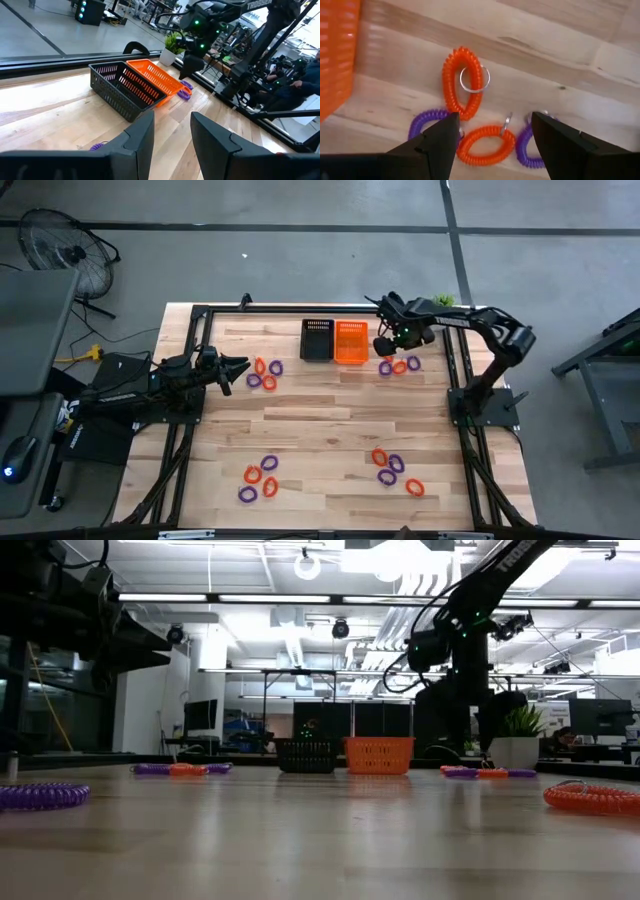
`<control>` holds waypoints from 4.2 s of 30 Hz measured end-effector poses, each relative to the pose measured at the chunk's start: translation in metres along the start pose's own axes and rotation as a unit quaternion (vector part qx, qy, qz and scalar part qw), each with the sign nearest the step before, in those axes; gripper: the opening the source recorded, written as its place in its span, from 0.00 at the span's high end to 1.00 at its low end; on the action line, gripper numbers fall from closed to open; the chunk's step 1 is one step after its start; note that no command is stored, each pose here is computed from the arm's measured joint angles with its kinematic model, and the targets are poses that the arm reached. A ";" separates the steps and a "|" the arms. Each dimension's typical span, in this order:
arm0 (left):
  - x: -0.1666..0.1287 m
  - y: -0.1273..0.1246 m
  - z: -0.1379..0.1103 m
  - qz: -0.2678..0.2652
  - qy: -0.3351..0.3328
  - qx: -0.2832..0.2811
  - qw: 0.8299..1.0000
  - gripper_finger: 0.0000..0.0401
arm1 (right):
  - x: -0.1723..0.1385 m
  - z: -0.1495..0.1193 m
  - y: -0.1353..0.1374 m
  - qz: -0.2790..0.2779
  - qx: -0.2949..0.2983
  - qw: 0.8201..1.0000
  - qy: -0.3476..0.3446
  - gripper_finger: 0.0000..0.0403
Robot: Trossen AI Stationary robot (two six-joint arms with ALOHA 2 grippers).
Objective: Sort spring keychains
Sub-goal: Put the orange spring keychain in the orange bin
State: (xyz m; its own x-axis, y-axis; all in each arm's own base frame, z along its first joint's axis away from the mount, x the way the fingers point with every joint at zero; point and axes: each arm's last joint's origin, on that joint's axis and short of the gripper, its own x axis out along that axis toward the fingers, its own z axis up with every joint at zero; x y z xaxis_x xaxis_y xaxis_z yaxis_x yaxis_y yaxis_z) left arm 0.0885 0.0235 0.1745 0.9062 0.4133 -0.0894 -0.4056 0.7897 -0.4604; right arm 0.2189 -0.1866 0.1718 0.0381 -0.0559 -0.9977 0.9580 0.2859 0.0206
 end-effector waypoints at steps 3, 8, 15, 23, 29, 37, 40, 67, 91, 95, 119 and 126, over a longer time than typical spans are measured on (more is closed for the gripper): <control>0.000 0.000 0.000 0.000 0.000 0.000 1.000 0.69 | 0.007 0.002 0.000 -0.005 0.001 1.000 0.008 0.40; 0.000 0.000 0.000 0.000 0.000 0.000 1.000 0.69 | 0.012 0.004 0.001 -0.011 -0.001 1.000 0.006 0.40; 0.000 0.000 0.000 0.000 0.000 0.000 1.000 0.69 | 0.012 0.005 0.001 -0.020 -0.001 1.000 -0.006 0.40; 0.000 0.000 0.000 0.000 0.000 0.000 1.000 0.69 | 0.012 0.006 0.002 -0.017 -0.001 1.000 -0.013 0.40; 0.000 0.000 0.000 0.000 0.000 0.000 1.000 0.69 | 0.012 0.006 0.002 -0.013 0.001 1.000 -0.010 0.40; 0.000 0.000 0.000 0.000 0.000 0.000 1.000 0.69 | 0.030 -0.006 -0.005 -0.015 0.007 1.000 0.009 0.40; 0.000 0.000 0.000 0.000 0.000 0.000 1.000 0.69 | 0.036 -0.009 -0.006 -0.006 0.019 1.000 0.005 0.40; 0.000 0.000 0.000 0.000 0.000 0.000 1.000 0.69 | 0.041 -0.011 -0.006 0.008 0.022 1.000 -0.003 0.79; 0.000 0.000 0.000 0.000 0.000 0.000 1.000 0.69 | 0.019 0.008 0.006 0.030 -0.030 0.999 -0.021 0.97; 0.000 0.000 0.000 0.000 0.000 0.000 1.000 0.69 | 0.012 0.012 0.009 0.038 -0.034 0.998 -0.022 0.97; 0.000 0.000 0.000 0.000 0.000 0.000 1.000 0.69 | 0.001 0.012 0.009 0.030 -0.053 0.998 0.001 0.94; 0.000 0.000 0.000 0.000 0.000 0.000 1.000 0.69 | 0.001 0.012 0.009 0.029 -0.052 0.998 0.001 0.84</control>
State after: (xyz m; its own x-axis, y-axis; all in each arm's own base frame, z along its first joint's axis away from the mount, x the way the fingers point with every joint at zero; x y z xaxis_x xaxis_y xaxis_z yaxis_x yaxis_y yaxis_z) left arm 0.0885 0.0235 0.1746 0.9062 0.4133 -0.0890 -0.4054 0.7898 -0.4603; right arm 0.2304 -0.1953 0.1717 0.0913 -0.0355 -0.9952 0.9193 0.3872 0.0705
